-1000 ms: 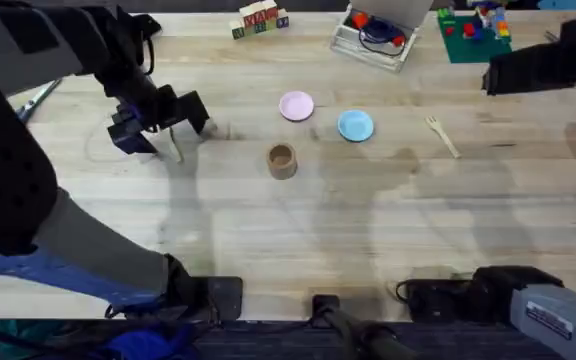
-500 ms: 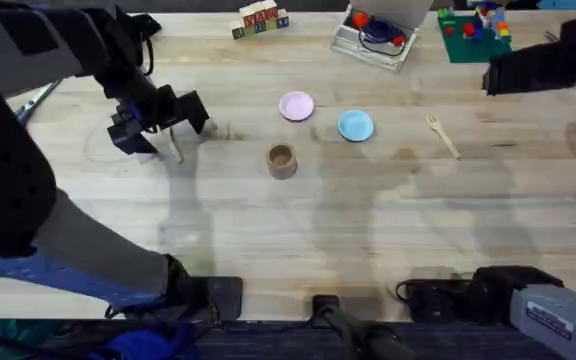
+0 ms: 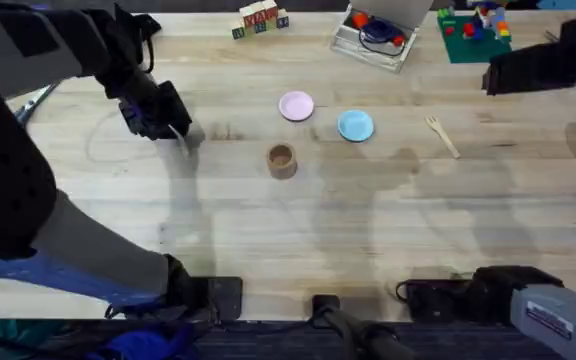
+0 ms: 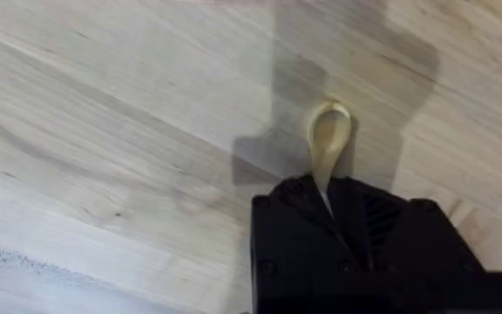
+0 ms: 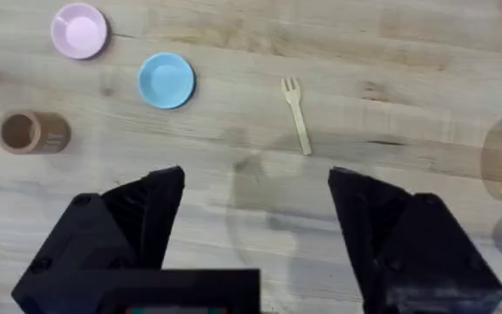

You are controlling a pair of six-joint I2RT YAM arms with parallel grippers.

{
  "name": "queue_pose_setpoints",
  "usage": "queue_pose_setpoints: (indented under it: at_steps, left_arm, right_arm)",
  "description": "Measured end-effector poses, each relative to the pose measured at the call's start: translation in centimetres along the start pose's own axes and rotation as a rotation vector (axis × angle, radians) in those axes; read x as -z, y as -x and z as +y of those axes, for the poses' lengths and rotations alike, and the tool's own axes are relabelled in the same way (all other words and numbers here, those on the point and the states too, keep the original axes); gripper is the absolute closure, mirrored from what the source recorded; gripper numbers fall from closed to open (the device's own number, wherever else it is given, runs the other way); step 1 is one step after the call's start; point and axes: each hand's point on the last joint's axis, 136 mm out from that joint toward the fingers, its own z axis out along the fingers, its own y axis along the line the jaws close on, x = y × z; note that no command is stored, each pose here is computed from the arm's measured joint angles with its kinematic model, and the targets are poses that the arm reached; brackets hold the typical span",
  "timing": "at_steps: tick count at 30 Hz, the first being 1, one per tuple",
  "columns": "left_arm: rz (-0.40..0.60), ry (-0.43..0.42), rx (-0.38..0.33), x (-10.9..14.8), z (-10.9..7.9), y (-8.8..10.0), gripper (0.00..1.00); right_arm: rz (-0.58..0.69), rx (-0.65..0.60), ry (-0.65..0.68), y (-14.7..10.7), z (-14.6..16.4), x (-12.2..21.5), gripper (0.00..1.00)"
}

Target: Pick up a utensil and set it on the pink plate, then put the other utensil in the container.

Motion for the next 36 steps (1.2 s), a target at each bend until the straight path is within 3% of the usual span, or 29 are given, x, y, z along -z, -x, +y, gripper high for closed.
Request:
queue_pose_setpoints:
  at_steps: [14, 22, 25, 30, 36]
  left_arm:
    - [0.019, -0.001, -0.002, 0.1, -0.1, -0.2, 0.952]
    - [0.118, 0.003, -0.060, 0.5, -0.8, -0.9, 0.959]
    - [0.142, -0.005, -0.105, 1.4, -1.9, -0.8, 0.960]
    - [0.103, -0.031, -0.198, 4.9, -4.8, 0.8, 0.960]
    - [0.060, -0.060, -0.326, 9.0, -8.5, 1.2, 0.960]
  right_arm:
    - [0.000, 0.000, 0.000, 0.0, 0.0, 0.0, 0.005]
    - [0.000, 0.000, 0.000, 0.0, 0.0, 0.0, 0.006]
    - [0.000, 0.000, 0.000, 0.0, 0.0, 0.0, 0.006]
    - [0.000, 0.000, 0.000, 0.0, 0.0, 0.0, 0.006]
    - [0.000, 0.000, 0.000, 0.0, 0.0, 0.0, 0.005]
